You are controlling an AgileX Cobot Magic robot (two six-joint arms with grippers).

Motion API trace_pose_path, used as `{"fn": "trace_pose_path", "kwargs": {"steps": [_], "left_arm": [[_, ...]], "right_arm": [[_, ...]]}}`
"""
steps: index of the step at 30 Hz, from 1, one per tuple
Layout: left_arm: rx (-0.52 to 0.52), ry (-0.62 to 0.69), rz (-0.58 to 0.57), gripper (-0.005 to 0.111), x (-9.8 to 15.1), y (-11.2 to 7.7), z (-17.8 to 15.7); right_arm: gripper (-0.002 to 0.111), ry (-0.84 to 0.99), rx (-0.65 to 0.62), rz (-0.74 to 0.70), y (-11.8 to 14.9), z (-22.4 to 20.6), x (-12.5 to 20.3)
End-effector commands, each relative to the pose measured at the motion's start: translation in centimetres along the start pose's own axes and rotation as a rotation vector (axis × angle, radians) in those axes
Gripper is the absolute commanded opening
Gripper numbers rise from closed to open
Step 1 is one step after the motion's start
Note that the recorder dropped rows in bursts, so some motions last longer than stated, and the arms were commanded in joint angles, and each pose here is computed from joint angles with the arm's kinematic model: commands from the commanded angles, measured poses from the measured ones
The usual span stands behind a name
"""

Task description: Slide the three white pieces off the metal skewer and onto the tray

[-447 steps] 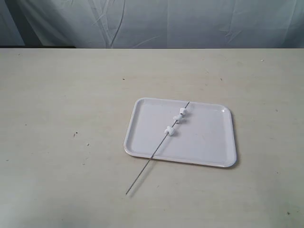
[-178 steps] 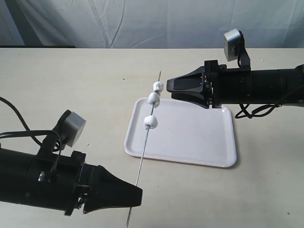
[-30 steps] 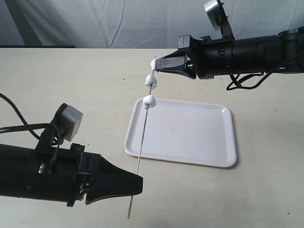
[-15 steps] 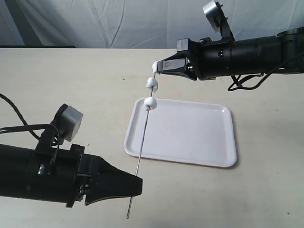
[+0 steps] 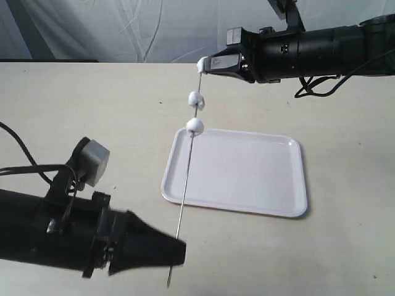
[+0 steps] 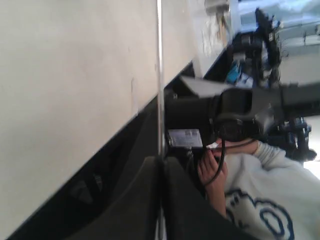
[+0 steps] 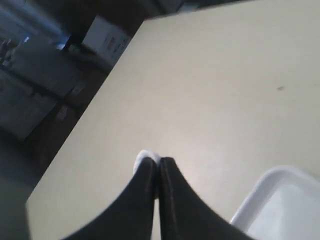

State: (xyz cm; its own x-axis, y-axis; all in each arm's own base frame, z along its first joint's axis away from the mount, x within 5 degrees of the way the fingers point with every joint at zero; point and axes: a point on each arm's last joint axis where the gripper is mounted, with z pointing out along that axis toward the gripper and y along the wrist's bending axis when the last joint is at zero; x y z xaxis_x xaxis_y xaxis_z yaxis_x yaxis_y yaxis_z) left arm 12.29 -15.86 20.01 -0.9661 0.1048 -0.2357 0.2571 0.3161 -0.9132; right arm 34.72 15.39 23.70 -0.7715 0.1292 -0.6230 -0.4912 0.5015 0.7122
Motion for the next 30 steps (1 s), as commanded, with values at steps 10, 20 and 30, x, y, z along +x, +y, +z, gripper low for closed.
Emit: {"fn": "trace_pose_path", "kwargs": {"steps": [10, 20, 30], "left_arm": [[0.027, 0.109, 0.059, 0.0, 1.3, -0.2, 0.0], [-0.158, 0.017, 0.067, 0.0, 0.4, 1.4, 0.0], [-0.139, -0.023, 0.033, 0.0, 0.1, 1.3, 0.0]], "right_arm": [[-0.001, -0.112, 0.085, 0.056, -0.8, -0.6, -1.5], [-0.001, 0.192, 0.437, -0.051, -3.9, -1.5, 1.0], [0.061, 0.275, 0.408, 0.037, -3.6, -1.6, 1.9]]}}
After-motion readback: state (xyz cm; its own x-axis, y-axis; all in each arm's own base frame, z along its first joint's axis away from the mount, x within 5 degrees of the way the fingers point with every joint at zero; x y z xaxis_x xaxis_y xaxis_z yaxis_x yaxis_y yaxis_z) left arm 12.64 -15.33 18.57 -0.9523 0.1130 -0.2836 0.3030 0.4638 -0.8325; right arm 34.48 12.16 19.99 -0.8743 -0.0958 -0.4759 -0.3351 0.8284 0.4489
